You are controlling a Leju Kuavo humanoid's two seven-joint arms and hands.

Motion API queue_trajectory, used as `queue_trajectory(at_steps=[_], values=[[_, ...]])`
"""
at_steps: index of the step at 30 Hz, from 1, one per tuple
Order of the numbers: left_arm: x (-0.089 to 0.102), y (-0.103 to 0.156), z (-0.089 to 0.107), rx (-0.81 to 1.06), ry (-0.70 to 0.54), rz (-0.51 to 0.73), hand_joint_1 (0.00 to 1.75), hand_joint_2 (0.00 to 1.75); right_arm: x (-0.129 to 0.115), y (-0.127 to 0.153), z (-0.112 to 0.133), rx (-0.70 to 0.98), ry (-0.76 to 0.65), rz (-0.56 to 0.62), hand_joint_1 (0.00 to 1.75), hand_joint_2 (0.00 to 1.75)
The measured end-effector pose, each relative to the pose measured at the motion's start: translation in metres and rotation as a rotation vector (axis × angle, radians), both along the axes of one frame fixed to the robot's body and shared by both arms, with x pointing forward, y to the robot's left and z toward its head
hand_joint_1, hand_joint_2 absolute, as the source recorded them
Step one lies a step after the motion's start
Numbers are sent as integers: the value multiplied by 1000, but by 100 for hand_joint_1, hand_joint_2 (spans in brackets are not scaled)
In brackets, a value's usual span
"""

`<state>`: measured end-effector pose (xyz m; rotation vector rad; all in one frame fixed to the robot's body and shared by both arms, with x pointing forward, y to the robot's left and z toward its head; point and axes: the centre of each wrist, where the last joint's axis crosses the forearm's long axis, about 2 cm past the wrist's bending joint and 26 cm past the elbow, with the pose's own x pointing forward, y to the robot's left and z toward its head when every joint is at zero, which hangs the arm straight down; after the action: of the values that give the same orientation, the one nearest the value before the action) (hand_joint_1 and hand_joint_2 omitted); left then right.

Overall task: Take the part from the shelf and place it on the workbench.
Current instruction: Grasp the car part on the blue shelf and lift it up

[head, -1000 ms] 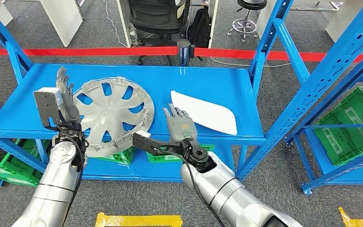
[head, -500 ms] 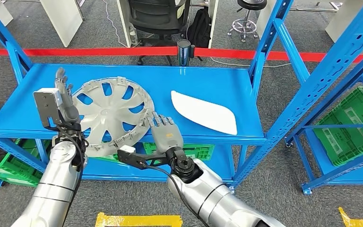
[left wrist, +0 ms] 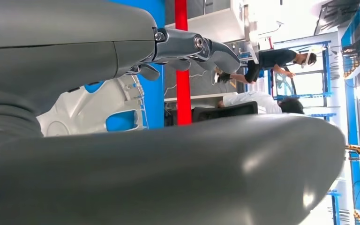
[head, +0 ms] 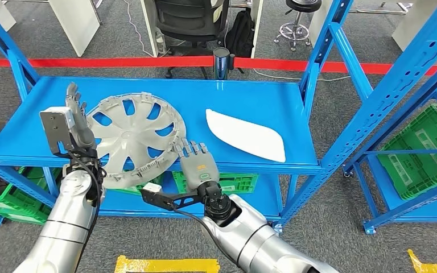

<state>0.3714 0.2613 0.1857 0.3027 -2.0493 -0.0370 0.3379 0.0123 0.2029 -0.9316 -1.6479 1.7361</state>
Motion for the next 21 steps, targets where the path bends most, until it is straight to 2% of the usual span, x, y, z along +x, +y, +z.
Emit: queue_trajectory(at_steps=[21], values=[[-1, -10, -1, -16, -18, -30, 0, 0, 0, 2, -1, -40, 7, 7, 0, 175]])
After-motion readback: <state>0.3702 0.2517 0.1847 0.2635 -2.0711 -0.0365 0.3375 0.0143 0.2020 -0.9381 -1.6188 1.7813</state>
